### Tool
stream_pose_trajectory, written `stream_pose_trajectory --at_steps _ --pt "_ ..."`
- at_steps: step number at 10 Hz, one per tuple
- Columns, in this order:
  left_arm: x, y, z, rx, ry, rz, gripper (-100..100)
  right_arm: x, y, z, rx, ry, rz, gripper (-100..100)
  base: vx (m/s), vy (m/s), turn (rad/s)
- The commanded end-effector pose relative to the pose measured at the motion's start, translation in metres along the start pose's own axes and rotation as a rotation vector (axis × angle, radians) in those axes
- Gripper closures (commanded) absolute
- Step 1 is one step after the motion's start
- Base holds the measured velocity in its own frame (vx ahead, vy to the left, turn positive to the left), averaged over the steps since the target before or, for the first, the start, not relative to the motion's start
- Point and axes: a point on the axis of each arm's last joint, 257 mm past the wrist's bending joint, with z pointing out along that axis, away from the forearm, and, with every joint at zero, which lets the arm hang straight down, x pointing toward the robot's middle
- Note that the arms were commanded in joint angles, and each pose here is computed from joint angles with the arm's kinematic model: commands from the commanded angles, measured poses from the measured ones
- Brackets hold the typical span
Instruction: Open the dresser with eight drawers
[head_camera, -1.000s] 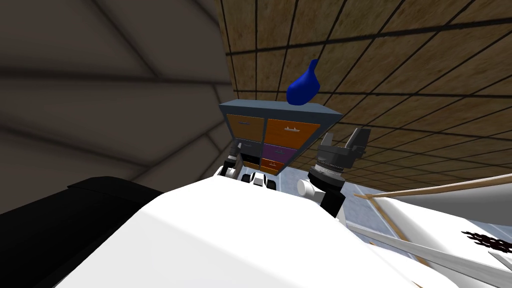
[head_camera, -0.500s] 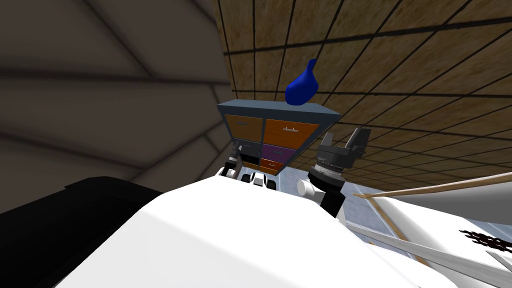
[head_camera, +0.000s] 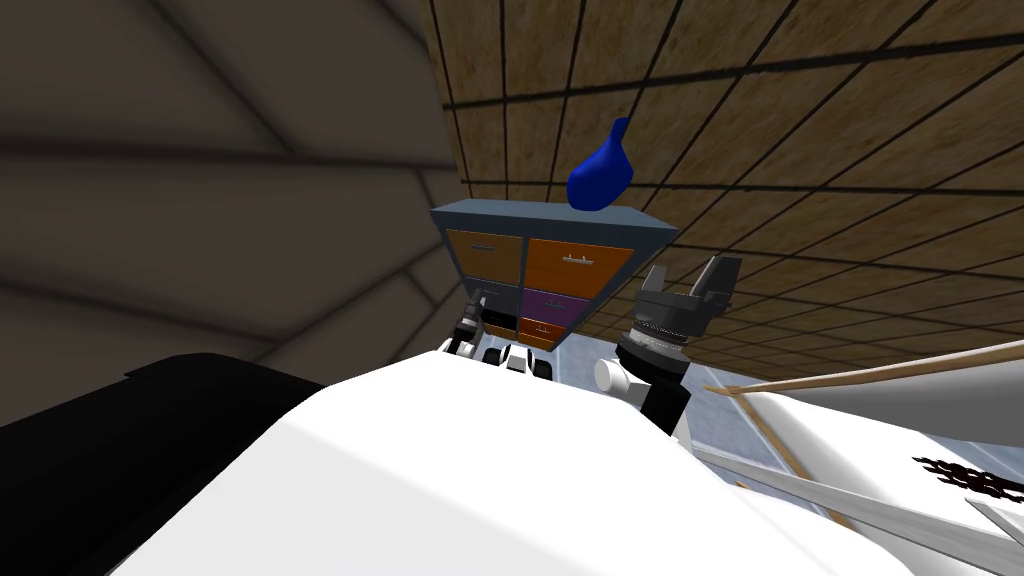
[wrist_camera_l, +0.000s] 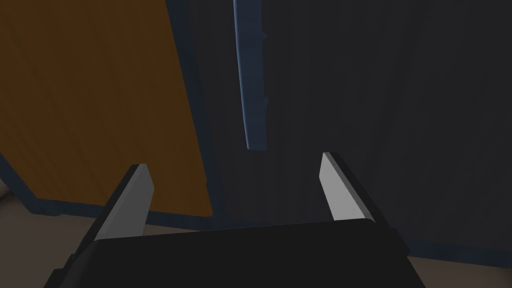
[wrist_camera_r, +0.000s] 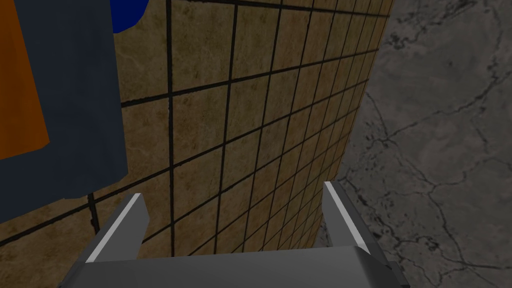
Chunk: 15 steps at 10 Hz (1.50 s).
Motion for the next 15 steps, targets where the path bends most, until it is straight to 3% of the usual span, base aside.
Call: stream_pose_trajectory --at_steps 1,6,7,8,9,10,15 --pt "0.013 0.022 -0.004 -0.040 -0.027 -0.049 -100 0.000 0.000 0.000 0.000 0.000 0.000 0 0.019 -0.015 -0.013" --pt "0.023 0.014 0.002 -0.038 -0.024 -0.057 -100 0.000 0.000 0.000 0.000 0.000 0.000 0 0.040 0.007 0.018" --pt "0.018 0.019 -0.001 -0.040 -0.028 -0.055 100 0.000 0.000 0.000 0.000 0.000 0.000 0 -0.019 -0.009 -0.060" --pt "0.015 0.021 -0.002 -0.040 -0.031 -0.055 100 0.000 0.000 0.000 0.000 0.000 0.000 0 -0.064 -0.014 -0.024" --pt "0.017 0.011 0.004 -0.017 -0.028 -0.054 100 0.000 0.000 0.000 0.000 0.000 0.000 0 -0.047 -0.008 0.007" --pt "0.036 0.011 -0.006 -0.027 -0.007 -0.057 100 0.000 0.000 0.000 0.000 0.000 0.000 0 -0.027 0.052 0.127" --pt "0.085 0.004 -0.028 -0.043 0.043 -0.069 100 0.000 0.000 0.000 0.000 0.000 0.000 0 -0.018 0.073 0.113"
